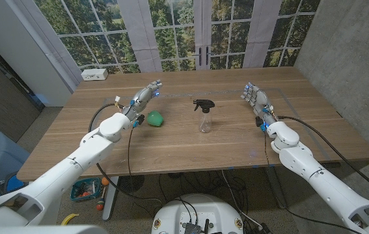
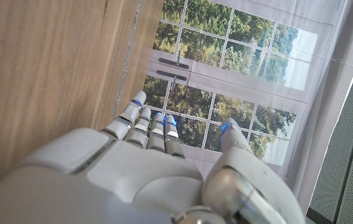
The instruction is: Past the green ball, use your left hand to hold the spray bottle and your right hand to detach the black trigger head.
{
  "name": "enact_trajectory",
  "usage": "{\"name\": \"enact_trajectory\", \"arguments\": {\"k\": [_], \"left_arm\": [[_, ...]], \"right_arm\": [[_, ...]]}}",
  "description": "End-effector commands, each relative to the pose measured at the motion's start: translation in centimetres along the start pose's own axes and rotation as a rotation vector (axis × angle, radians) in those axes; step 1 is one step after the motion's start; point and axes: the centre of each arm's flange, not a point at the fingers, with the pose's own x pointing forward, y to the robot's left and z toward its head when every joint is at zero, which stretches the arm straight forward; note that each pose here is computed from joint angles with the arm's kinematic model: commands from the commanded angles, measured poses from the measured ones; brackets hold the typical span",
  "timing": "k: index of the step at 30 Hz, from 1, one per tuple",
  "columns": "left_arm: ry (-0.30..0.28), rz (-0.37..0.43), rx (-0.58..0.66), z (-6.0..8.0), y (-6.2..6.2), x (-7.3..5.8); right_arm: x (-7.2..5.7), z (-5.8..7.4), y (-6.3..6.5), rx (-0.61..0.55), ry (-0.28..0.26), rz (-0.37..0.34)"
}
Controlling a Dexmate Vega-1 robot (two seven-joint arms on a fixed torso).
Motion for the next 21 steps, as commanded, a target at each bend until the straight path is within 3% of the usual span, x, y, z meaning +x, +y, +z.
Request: {"name": "enact_trajectory", "arguments": {"k": [1, 21], "left_arm": [[-0.013, -0.065, 0.212, 2.2, -1.0, 0.5], [-0.033, -0.229, 0.449, 3.9, -2.5, 1.0]], "right_arm": [[-1.0, -0.2, 0.1, 0.009, -0.008, -0.016], [-2.0, -0.3, 0.4, 0.011, -0.015, -0.033]]}}
